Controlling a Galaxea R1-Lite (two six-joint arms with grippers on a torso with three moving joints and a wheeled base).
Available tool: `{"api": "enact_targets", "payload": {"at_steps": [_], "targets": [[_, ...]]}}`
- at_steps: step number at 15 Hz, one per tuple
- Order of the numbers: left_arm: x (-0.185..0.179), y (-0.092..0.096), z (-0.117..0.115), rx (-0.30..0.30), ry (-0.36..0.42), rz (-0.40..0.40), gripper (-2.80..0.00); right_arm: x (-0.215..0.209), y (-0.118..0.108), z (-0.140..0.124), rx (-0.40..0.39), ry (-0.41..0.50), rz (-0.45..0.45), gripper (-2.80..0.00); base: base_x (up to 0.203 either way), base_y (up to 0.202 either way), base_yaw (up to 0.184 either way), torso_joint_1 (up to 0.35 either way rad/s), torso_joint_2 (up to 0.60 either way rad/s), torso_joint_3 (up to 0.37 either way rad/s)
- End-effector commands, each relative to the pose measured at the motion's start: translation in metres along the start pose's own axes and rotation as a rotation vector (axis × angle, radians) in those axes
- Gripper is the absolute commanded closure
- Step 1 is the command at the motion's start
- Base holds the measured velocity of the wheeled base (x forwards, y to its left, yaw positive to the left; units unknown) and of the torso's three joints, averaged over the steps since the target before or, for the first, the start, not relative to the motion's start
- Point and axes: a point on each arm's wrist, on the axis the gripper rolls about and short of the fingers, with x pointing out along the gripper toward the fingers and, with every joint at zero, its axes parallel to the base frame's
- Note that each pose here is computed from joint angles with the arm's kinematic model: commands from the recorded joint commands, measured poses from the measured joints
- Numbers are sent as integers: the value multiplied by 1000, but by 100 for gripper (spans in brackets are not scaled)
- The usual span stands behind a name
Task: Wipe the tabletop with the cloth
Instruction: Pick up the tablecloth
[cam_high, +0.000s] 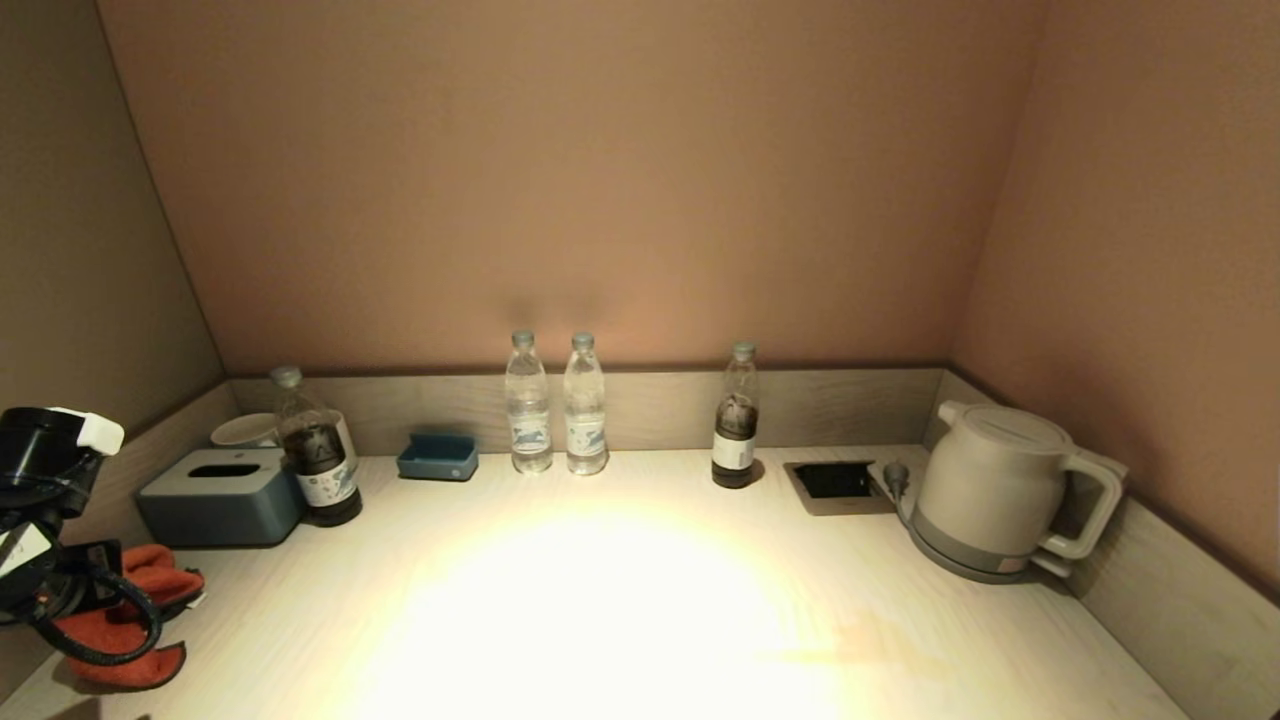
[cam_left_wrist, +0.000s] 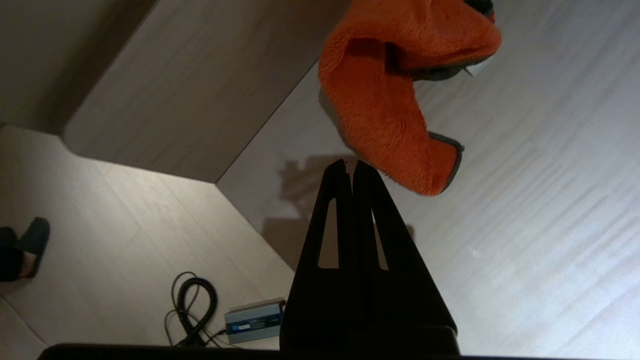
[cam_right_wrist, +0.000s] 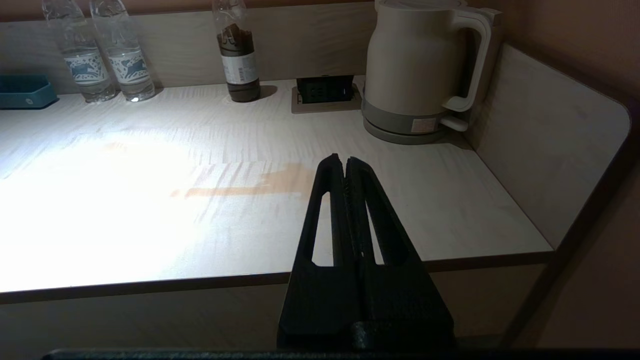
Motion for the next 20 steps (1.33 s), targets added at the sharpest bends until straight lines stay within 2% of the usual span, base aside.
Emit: {"api": "enact_targets", "payload": {"at_steps": [1, 2, 3, 5, 6, 9, 11, 16, 17, 20], "targets": [[26, -7, 8, -54, 32, -94, 0, 0, 0, 0, -1, 1, 0, 0, 0, 0, 0, 0, 0, 0], [36, -3, 14, -97, 31, -153, 0, 0, 0, 0, 0, 1, 0, 0, 0, 0, 0, 0, 0, 0], [45, 2, 20, -117, 27, -176, 0, 0, 0, 0, -1, 1, 0, 0, 0, 0, 0, 0, 0, 0], [57, 6, 24, -101, 18, -211, 0, 0, 0, 0, -1, -1, 0, 0, 0, 0, 0, 0, 0, 0], [65, 7, 25, -102, 14, -213, 0, 0, 0, 0, 0, 1, 0, 0, 0, 0, 0, 0, 0, 0], [81, 6, 18, -40, -9, -206, 0, 0, 0, 0, 0, 1, 0, 0, 0, 0, 0, 0, 0, 0], [84, 6, 19, -40, -29, -201, 0, 0, 0, 0, -1, 1, 0, 0, 0, 0, 0, 0, 0, 0], [85, 14, 15, -63, -16, -180, 0, 0, 0, 0, -1, 1, 0, 0, 0, 0, 0, 0, 0, 0], [84, 15, 16, -69, -19, -177, -280, 0, 0, 0, -1, 1, 0, 0, 0, 0, 0, 0, 0, 0], [80, 20, 20, -88, -40, -174, -280, 0, 0, 0, 0, 1, 0, 0, 0, 0, 0, 0, 0, 0]]}}
